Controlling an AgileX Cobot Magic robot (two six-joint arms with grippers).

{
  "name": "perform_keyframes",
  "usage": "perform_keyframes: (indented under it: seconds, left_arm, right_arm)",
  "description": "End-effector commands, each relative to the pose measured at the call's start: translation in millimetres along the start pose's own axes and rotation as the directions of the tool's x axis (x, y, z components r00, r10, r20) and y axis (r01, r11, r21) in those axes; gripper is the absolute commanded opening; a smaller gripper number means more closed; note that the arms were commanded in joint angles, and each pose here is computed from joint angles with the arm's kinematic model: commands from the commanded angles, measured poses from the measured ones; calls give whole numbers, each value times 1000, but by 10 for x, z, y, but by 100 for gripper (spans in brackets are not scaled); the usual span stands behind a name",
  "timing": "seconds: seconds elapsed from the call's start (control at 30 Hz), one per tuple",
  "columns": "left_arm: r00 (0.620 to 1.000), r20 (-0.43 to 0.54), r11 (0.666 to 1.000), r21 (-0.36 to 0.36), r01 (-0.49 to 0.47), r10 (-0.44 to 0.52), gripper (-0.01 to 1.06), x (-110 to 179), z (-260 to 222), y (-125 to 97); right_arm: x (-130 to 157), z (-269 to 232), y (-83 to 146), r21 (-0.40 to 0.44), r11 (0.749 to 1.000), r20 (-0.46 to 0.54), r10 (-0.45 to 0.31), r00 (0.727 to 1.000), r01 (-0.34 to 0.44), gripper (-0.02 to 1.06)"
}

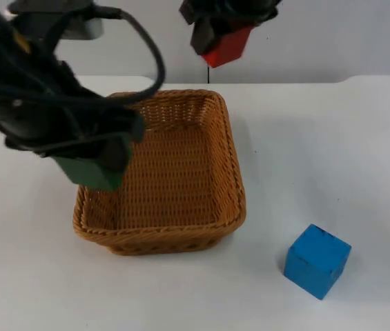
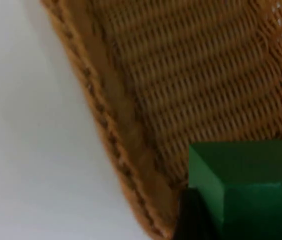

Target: Pick up one cube with each hand and place exactly two cubes into the same basket, leaving the remaining cube outside.

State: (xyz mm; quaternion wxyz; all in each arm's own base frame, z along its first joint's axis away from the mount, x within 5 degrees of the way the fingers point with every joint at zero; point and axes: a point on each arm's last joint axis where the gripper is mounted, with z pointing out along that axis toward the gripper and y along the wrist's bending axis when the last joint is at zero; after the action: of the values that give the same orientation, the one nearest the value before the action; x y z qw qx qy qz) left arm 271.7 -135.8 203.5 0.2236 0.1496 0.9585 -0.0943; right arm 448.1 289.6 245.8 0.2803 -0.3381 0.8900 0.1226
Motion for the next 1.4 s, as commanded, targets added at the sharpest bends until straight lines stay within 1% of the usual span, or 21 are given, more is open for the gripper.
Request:
perform_keyframes:
  seconds: [0.0,0.07,0.17,0.27,0.33,0.4,0.53,0.63,0.8,0.97,1.1,1.2,1.37]
  left_arm:
    - [1000,12,1000,2,-26,26,0,-61,52,-51]
    - [999,15,999,5,-36,36,0,-86,86,-75]
    - [998,32,999,6,-48,48,0,-120,220,-95]
    - [998,34,998,5,-58,58,0,-122,275,-95]
    - [998,31,998,3,-63,63,0,-123,344,-91]
    - [997,21,997,4,-79,79,0,-114,409,-111]
    - [993,38,993,5,-116,116,0,-115,495,-148]
    - [992,42,993,4,-116,115,0,-113,558,-144]
    - [987,49,989,-7,-150,151,0,-101,708,-129]
    - [987,58,989,-8,-150,150,0,-94,795,-124]
    - [985,75,988,-11,-154,154,0,-97,860,-119]
    - [984,80,988,-13,-156,156,0,-93,901,-116]
    - [984,57,986,-17,-168,169,0,-51,996,-103]
  right_arm:
    - [-48,12,82,-20,1000,7,-14,1000,14,0]
    - [-58,44,110,-23,1000,11,-19,1000,19,0]
    - [-34,221,208,-37,999,10,-35,999,35,0]
    - [-20,283,218,-45,999,14,-28,1000,28,0]
    - [11,407,233,-72,997,22,-14,1000,16,0]
    - [43,495,225,-70,997,18,-11,1000,13,0]
    - [63,598,227,-81,997,36,2,999,1,0]
    - [73,654,233,-92,996,48,4,999,1,0]
    - [100,781,242,-112,994,74,13,997,-5,0]
    - [164,916,279,-115,993,59,10,998,-3,0]
    - [271,1112,306,-120,993,36,12,999,-7,0]
    - [295,1150,314,-118,993,31,3,1000,0,0]
    - [331,1218,308,-116,993,28,4,1000,-1,0]
